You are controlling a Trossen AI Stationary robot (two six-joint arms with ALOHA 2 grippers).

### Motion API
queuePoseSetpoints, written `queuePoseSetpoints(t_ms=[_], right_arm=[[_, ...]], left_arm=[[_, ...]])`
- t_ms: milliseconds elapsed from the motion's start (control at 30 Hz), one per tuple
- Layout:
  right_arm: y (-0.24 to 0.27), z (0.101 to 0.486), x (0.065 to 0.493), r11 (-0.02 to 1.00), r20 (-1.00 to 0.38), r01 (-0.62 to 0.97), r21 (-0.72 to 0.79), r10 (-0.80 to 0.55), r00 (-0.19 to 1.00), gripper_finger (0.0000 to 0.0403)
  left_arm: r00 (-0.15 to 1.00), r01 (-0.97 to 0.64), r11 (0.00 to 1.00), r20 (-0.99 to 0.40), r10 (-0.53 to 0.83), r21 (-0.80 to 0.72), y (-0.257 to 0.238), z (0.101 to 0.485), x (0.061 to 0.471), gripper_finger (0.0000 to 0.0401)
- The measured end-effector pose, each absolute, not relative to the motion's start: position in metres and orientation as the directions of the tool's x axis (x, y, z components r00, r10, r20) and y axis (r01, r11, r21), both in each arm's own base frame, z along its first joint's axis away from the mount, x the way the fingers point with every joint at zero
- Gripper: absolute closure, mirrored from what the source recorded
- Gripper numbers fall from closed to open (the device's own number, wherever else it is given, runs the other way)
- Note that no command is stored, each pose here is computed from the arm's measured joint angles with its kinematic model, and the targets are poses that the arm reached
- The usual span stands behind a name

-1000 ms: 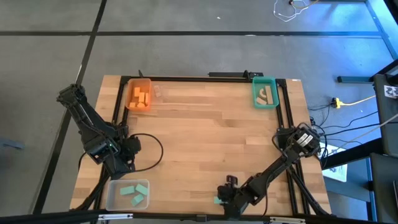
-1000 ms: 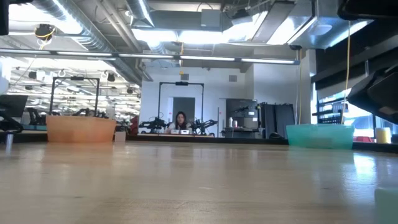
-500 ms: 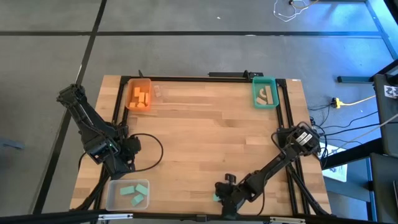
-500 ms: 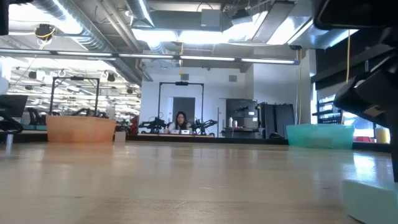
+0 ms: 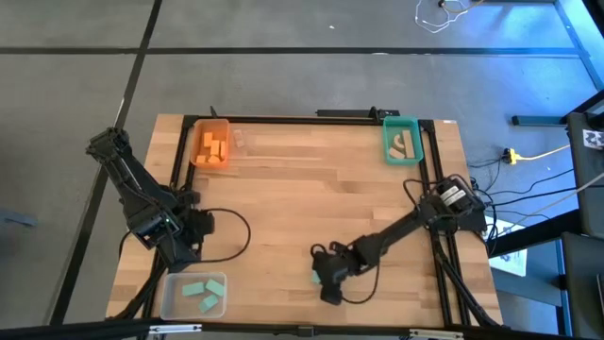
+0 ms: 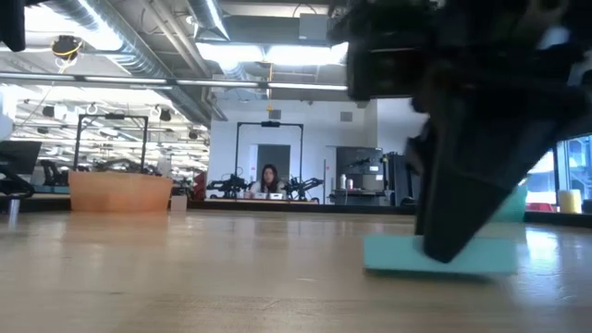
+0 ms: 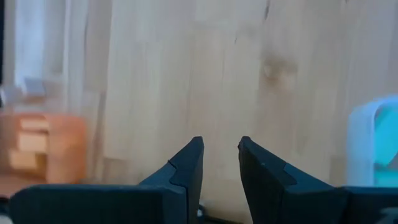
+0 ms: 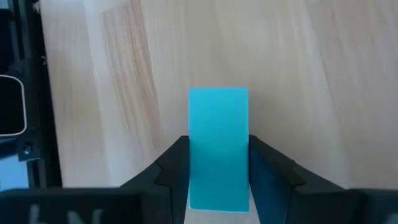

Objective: Sort & place blocks by color
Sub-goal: Put the blue block into the transparent bin

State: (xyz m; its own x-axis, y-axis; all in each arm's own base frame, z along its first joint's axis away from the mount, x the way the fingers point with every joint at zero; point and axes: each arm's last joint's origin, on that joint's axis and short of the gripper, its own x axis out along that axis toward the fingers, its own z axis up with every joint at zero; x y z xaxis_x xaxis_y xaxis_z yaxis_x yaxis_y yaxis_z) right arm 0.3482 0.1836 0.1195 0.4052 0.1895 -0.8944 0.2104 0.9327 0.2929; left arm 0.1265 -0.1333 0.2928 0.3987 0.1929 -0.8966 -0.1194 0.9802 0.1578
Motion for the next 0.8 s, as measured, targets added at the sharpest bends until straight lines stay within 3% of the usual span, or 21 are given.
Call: queuePoseSetpoints(t_ms=[233, 567, 800], right_arm=[[0.156, 0.13, 0.372, 0.933, -0.877, 0.116, 0.34, 0.27, 0.396, 0.0275], [0.131, 0.139, 0.386, 0.931, -0.874, 0.056, 0.361, 0.318, 0.367, 0.0275], [0.104, 0.165, 0.41, 0.909, -0.824, 0.039, 0.414, 0.357, 0.44, 0.0275]], left_arm=[[0.418, 0.042, 0.968, -0.885, 0.206, 0.246, -0.133, 0.293, 0.127, 0.0307], [0.428, 0.043, 0.966, -0.878, 0.212, 0.255, -0.133, 0.293, 0.128, 0.0307], [0.432, 0.041, 0.965, -0.876, 0.215, 0.258, -0.133, 0.293, 0.128, 0.0307]])
